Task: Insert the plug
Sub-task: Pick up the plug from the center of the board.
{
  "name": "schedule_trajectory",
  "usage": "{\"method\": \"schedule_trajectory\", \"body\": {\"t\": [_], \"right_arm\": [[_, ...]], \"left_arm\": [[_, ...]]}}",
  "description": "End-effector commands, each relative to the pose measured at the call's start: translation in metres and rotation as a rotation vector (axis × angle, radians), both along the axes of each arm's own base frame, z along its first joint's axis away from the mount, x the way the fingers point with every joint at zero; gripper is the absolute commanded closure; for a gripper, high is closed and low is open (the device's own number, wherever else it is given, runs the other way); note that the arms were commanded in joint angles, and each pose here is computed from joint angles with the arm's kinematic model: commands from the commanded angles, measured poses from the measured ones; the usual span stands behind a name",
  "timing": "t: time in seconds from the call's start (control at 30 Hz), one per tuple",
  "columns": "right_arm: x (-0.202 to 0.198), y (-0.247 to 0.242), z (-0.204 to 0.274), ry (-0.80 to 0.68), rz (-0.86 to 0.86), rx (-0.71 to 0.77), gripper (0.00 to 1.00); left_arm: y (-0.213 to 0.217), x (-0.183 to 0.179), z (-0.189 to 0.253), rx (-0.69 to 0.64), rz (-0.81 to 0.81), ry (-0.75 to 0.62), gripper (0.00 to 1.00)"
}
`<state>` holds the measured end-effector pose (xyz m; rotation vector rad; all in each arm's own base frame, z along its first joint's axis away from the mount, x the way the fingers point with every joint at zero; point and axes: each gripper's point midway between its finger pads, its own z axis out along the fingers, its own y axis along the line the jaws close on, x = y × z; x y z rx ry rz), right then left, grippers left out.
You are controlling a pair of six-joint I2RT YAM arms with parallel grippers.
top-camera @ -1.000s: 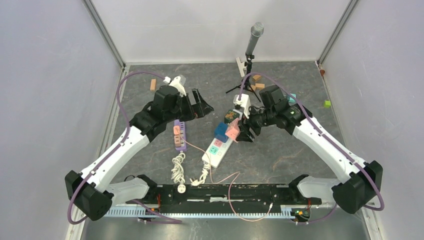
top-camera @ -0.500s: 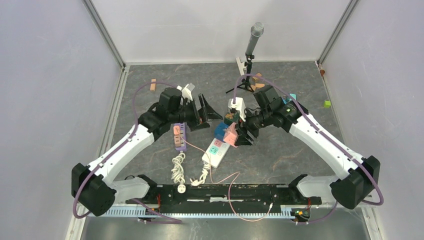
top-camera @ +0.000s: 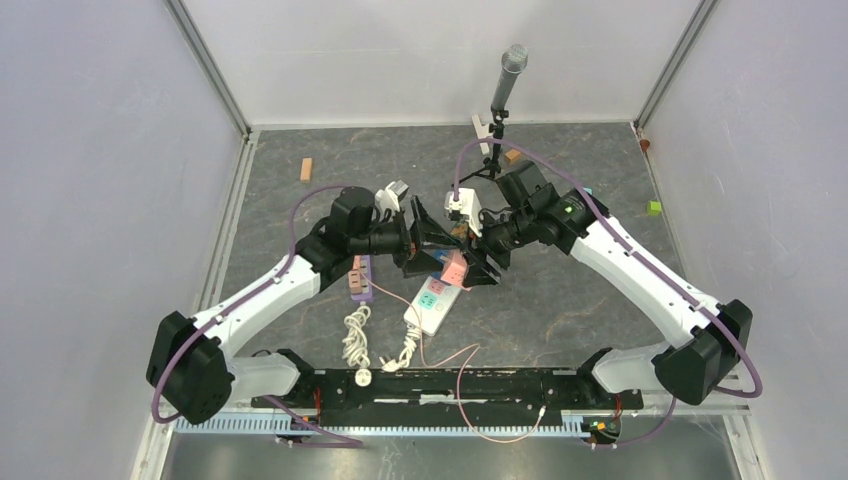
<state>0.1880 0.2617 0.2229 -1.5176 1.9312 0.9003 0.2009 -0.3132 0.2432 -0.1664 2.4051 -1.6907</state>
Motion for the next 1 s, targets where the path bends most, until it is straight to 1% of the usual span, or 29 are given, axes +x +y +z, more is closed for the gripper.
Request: {"method": "schedule_trajectory", "body": {"t": [0.0, 0.17, 0.27, 0.37, 0.43, 0.47, 0.57, 0.63, 0.67, 0.83, 0.87, 0.97], "right_arm": [[0.005, 0.008, 0.022, -0.053, 0.012, 0.046, 1.0], [0.009, 0.013, 0.027, -0.062, 0.013, 0.055, 1.0], [0.009, 0.016, 0.032, -0.066, 0.015, 0.064, 1.0], [0.011, 0.016, 0.031, -0.067, 0.007, 0.058, 1.0], [0.014, 0.014, 0.029, -0.075, -0.008, 0.044, 0.99], [0.017, 0.013, 0.028, -0.084, -0.024, 0.035, 0.96], [0.027, 0.009, 0.029, -0.123, -0.077, 0.018, 0.77], [0.033, 0.007, 0.034, -0.155, -0.115, 0.023, 0.58], [0.036, 0.006, 0.036, -0.169, -0.14, 0.028, 0.47], [0.053, -0.002, 0.047, -0.251, -0.275, 0.06, 0.05], [0.055, -0.004, 0.051, -0.264, -0.304, 0.071, 0.02], [0.066, -0.012, 0.065, -0.319, -0.418, 0.12, 0.02]], "left_arm": [[-0.01, -0.006, 0.024, -0.141, -0.037, 0.029, 0.0], [-0.013, -0.013, 0.016, -0.115, -0.068, 0.075, 0.01], [-0.016, -0.016, 0.007, -0.099, -0.087, 0.111, 0.06], [-0.02, -0.019, 0.005, -0.096, -0.106, 0.122, 0.17], [-0.022, -0.019, 0.007, -0.098, -0.119, 0.112, 0.31], [-0.023, -0.018, 0.009, -0.099, -0.121, 0.105, 0.42], [-0.024, -0.013, 0.015, -0.104, -0.116, 0.052, 0.69], [-0.025, -0.009, 0.021, -0.107, -0.105, 0.016, 0.81], [-0.025, -0.007, 0.024, -0.108, -0.098, -0.008, 0.82], [-0.022, 0.009, 0.044, -0.118, -0.019, -0.127, 0.9], [-0.02, 0.013, 0.047, -0.122, 0.0, -0.148, 0.91], [-0.013, 0.021, 0.061, -0.148, 0.058, -0.207, 0.95]]}}
